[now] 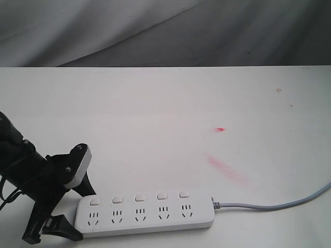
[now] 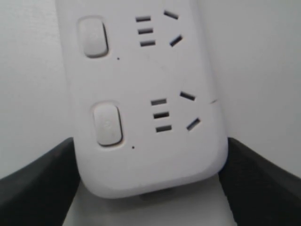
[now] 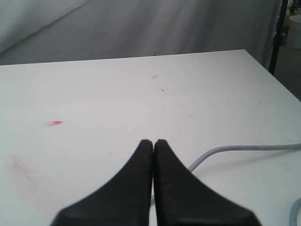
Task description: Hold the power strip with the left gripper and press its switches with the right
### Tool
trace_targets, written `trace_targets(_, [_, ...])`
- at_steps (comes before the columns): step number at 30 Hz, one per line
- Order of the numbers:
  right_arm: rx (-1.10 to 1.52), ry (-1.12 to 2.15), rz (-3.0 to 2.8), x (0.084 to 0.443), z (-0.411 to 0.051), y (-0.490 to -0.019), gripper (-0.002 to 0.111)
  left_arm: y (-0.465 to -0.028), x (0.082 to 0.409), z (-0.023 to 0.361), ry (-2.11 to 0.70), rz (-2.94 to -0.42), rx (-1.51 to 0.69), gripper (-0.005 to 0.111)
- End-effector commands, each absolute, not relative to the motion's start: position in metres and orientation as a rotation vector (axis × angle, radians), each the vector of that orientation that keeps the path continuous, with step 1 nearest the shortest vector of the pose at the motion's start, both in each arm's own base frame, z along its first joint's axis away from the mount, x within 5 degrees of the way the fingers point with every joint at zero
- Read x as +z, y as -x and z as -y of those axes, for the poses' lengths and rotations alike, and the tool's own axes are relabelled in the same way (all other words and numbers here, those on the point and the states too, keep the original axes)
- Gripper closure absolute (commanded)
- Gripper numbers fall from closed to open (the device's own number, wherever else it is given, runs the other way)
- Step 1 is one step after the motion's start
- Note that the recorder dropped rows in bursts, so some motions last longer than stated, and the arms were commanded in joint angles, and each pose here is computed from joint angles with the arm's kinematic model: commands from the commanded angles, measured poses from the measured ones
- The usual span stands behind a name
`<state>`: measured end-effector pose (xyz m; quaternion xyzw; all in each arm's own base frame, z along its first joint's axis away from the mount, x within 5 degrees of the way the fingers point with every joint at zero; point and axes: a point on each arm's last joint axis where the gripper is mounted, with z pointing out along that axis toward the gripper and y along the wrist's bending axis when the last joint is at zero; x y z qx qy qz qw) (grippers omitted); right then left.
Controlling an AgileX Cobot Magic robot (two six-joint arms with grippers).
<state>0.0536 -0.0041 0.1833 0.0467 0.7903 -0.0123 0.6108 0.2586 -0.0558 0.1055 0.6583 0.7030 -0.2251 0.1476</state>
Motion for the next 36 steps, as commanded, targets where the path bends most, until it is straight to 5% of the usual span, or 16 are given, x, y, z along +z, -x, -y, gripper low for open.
trace_targets(1, [-0.032,-0.117,-1.817,0.183,0.005,-0.053,0.108,-0.258,0.102,0.054,-1.951,-2.014,-0.601,0.064])
trace_targets(9, [-0.088,-0.076,-1.799,0.185,0.006,-0.054,0.108,-0.258,0.102,0.054,-1.951,-2.014,-0.598,0.064])
trace_targets(19, [0.25,-0.495,-0.743,0.263,0.028,-0.029,0.108,-0.258,0.102,0.054,-1.951,-2.014,-0.598,0.064])
trace_targets(29, [0.225,-0.36,-1.223,0.302,0.011,-0.058,0.108,-0.258,0.102,0.054,-1.951,-2.014,-0.598,0.064])
trace_targets(36, [0.127,-0.19,-1.623,0.35,0.006,-0.125,0.108,-0.258,0.102,0.054,-1.951,-2.014,-0.598,0.064])
